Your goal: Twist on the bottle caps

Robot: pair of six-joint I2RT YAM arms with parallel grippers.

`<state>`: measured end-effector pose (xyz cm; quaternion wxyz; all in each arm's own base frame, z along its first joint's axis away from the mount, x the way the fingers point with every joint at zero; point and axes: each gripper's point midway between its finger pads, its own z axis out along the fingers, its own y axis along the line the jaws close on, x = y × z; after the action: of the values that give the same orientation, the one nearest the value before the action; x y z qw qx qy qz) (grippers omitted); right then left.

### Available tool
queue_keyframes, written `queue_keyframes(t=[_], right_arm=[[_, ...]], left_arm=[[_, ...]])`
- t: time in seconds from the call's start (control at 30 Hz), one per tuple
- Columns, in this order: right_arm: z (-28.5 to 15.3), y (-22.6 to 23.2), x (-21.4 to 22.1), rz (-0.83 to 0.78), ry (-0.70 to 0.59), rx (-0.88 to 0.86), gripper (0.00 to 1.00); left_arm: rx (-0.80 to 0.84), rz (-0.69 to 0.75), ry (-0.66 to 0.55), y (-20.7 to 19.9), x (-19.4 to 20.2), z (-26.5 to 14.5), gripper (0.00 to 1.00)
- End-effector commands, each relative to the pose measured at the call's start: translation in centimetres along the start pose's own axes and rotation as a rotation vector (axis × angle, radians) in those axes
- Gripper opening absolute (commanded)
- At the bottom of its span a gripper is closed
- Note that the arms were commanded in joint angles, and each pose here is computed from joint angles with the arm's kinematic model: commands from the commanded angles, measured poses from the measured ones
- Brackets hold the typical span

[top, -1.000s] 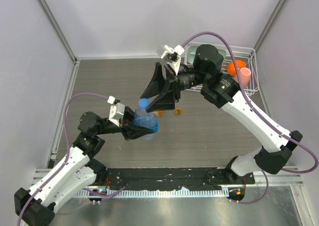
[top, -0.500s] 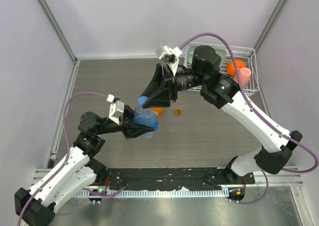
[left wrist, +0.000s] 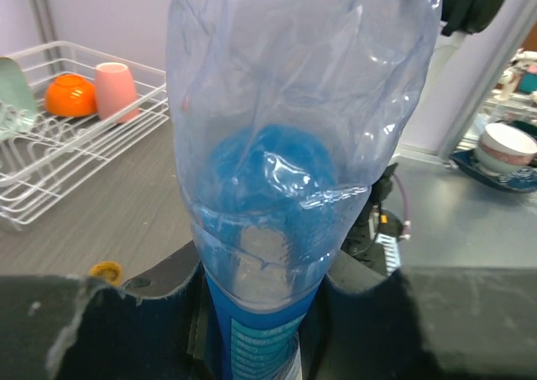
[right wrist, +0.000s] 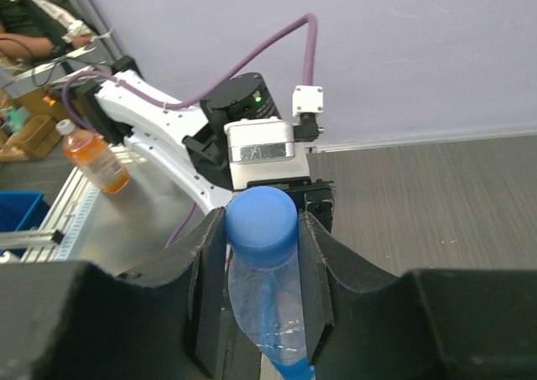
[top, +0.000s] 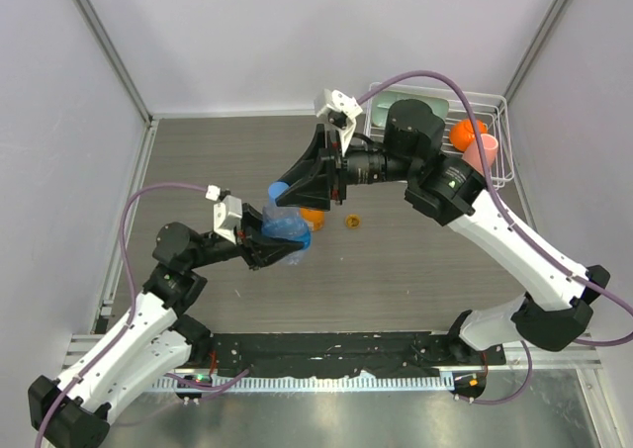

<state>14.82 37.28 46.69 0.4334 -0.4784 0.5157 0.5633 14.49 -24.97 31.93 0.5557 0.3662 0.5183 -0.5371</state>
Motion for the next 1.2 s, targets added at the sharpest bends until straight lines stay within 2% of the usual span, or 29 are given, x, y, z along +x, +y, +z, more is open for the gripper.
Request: queue_keyframes(t=[0.0, 0.03, 0.1, 0.27, 0.3, 0.4, 0.5, 0.73, 1.07, 1.17], right_arm=[[-0.1, -0.8, 0.4, -0.018, 0.004, 0.166, 0.10], [0.0, -2.0, 1.0, -0.012, 0.022, 0.246, 0.09], [0.9, -1.5, 1.4, -0.038, 0.042, 0.273, 0.07], [2.8, -2.3, 3.5, -0.065, 0.133, 0.405, 0.09], [2.9, -2.1, 3.7, -0.064, 0.135, 0.399, 0.22], [2.9, -2.0, 3.2, -0.072, 0.105, 0.397, 0.44], [2.9, -1.8, 2.2, -0.086, 0.069, 0.395, 0.48], [3.4, -1.7, 2.6, -0.078, 0.085, 0.373, 0.49], [4.0, -2.7, 4.0, -0.058, 0.137, 0.397, 0.49], [4.3, -3.2, 4.3, -0.055, 0.144, 0.412, 0.44]], left_arm=[[-0.168, 0.148, -0.079, 3.1, -2.5, -0.4, 0.04], [-0.185, 0.163, -0.070, 3.5, -2.2, -0.5, 0.04], [-0.232, 0.216, -0.059, 4.5, -2.1, -0.8, 0.07], [-0.316, 0.209, -0.021, 5.9, -1.3, -1.4, 0.08], [-0.312, 0.206, -0.016, 5.8, -1.2, -1.4, 0.08], [-0.288, 0.186, -0.007, 5.2, -0.9, -1.4, 0.08], [-0.280, 0.180, -0.007, 5.0, -1.0, -1.5, 0.10], [-0.267, 0.172, -0.009, 4.5, -1.2, -1.5, 0.15], [-0.284, 0.180, -0.048, 4.4, -2.5, -1.6, 0.14], [-0.291, 0.181, -0.052, 4.4, -2.6, -1.7, 0.14]])
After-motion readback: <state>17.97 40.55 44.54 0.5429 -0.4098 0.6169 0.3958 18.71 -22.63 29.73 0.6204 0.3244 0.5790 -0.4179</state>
